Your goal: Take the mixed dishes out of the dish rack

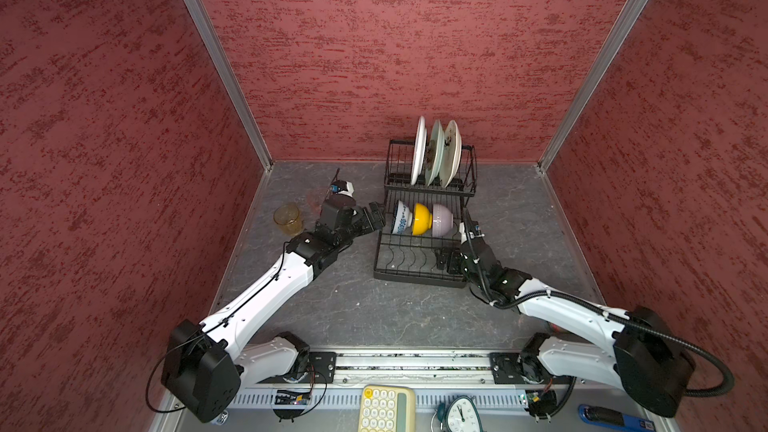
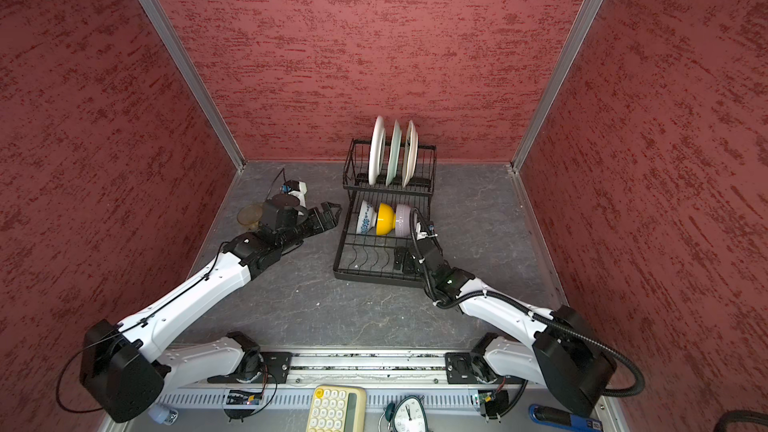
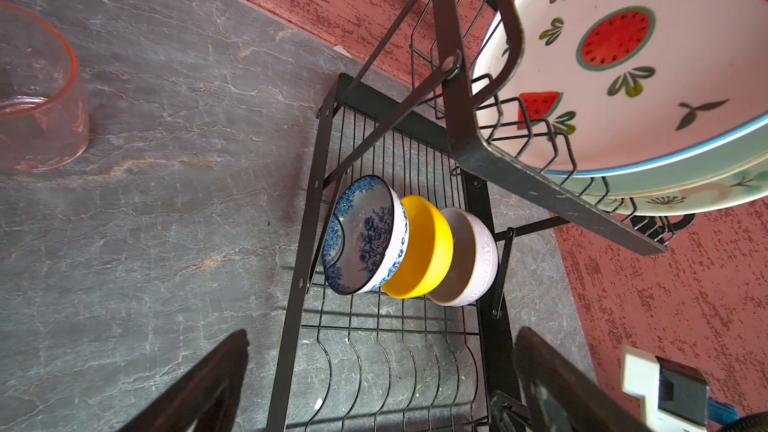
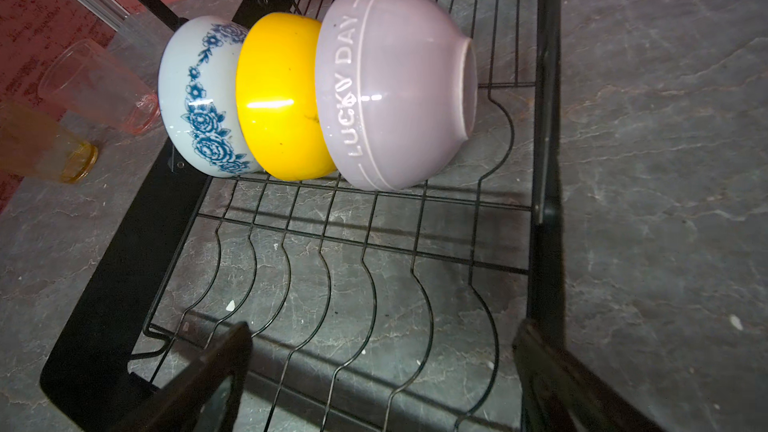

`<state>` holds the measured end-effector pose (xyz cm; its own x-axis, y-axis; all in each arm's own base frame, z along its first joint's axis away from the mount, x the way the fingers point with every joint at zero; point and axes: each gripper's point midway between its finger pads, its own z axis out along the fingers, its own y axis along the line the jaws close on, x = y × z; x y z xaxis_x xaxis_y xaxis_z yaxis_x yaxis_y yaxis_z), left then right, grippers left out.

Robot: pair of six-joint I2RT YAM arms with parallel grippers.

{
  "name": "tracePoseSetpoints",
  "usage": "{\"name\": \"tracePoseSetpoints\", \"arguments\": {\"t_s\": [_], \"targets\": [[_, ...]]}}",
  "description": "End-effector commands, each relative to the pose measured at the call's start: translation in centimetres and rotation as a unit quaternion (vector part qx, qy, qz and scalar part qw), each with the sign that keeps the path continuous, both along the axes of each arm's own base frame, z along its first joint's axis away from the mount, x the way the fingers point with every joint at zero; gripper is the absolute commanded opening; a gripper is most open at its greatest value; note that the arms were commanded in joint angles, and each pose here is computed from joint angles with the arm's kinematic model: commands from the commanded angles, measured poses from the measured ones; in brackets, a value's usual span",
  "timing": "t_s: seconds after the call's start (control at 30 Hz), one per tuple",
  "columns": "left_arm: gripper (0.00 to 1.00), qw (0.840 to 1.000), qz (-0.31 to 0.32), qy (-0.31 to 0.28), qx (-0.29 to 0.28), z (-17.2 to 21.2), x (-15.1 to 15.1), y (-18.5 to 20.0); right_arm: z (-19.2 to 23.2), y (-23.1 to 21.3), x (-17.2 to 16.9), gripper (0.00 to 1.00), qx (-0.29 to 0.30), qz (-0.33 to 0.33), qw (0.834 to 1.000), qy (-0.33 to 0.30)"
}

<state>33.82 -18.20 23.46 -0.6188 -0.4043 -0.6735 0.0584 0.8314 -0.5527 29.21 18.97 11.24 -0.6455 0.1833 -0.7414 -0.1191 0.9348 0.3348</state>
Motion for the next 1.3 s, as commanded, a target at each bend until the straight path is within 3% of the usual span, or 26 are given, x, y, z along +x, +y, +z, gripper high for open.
{"name": "tracePoseSetpoints", "arguments": {"t_s": [0.0,0.37,0.63,1.27], "targets": [[0.99,1.000,0.006,-0.004,0.004,-0.4,0.4,0.2,1.1,0.4,1.2,0.98,0.010,-0.007,1.000,-0.024],[0.99,1.000,0.001,0.011,-0.009,-1.8,0.1,-0.1,0.5,0.4,4.5,0.92,0.008,-0.018,0.999,-0.029],[0.99,1.000,-0.001,0.014,-0.012,-2.1,0.2,0.0,0.6,0.9,6.3,0.93,-0.027,-0.009,0.999,-0.039],[0.99,0.999,0.010,0.015,-0.028,-2.1,-0.4,1.0,2.6,1.3,7.7,0.99,-0.024,-0.009,0.997,-0.076]]}}
